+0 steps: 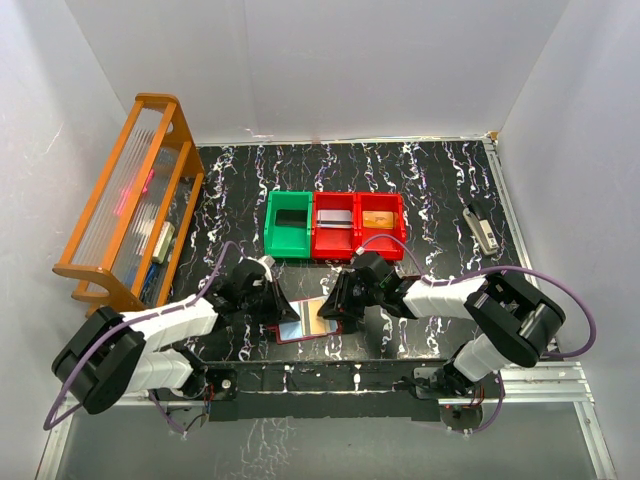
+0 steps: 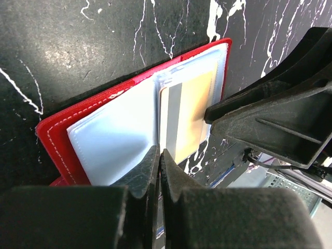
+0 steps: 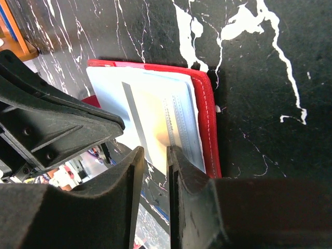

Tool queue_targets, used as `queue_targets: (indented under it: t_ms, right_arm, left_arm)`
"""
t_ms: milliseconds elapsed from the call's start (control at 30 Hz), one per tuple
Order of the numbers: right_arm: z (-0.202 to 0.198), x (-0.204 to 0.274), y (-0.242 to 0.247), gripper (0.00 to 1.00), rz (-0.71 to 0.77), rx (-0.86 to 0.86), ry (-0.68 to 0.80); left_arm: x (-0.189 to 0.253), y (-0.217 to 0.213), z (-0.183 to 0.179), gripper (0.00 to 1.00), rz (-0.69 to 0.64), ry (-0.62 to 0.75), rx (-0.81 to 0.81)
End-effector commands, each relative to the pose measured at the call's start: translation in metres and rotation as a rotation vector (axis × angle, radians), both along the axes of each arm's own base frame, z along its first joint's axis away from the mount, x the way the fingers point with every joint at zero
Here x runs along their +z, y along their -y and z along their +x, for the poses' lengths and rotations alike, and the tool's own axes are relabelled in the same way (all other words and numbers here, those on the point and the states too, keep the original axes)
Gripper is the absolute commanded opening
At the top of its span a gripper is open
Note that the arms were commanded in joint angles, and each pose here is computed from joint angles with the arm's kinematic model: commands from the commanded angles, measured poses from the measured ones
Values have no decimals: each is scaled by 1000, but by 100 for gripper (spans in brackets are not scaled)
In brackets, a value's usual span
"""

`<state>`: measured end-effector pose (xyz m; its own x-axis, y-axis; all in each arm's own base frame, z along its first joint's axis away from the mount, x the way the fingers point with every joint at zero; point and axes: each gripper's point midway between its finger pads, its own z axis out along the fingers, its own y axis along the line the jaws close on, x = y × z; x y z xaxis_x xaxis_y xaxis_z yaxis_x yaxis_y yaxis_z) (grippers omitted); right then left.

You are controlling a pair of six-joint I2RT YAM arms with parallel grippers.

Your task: Take the credit cards out of the card holder

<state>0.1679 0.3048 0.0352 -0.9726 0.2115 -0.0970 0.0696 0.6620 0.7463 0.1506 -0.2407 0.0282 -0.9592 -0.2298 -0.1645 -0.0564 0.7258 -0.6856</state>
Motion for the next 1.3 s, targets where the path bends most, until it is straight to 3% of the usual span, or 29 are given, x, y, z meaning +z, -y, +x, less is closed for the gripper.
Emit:
queue_targets:
  t_ms: [0,133,267,400,500,633,800,1067,1267]
  right_arm:
    - [-15,-38,28,24,-158,-18,-57]
    - [-14,-32,24,21,-130,0,-39]
    - [-14,-27,16,18,-100,40,-26]
    - [-16,-20,6,20,-31,48,-45]
    - [-18,-20,4,20,-9,40,-62]
    - [-25,-27,2,20,-13,56,-96]
    - [-34,-37,5,20,-27,46,-121]
    - [-24,-42,21,24,-135,-6,-85]
    - [-7,-19,19,28,-136,-12,20]
  left_arm:
    - [2,-7,-1,0,38,15,-1]
    - [2,-4,-1,0,24,7,-8]
    - [1,6,-4,17,-23,-22,-34]
    - [-1,15,-5,26,-69,-44,-48]
    - [-2,23,-6,27,-111,-62,-57]
    - [-4,30,-7,19,-188,-92,-33]
    - [0,34,-4,0,-221,-75,-24]
    - [10,19,2,0,-114,2,-20]
    - [4,-1,-6,0,-49,22,-2]
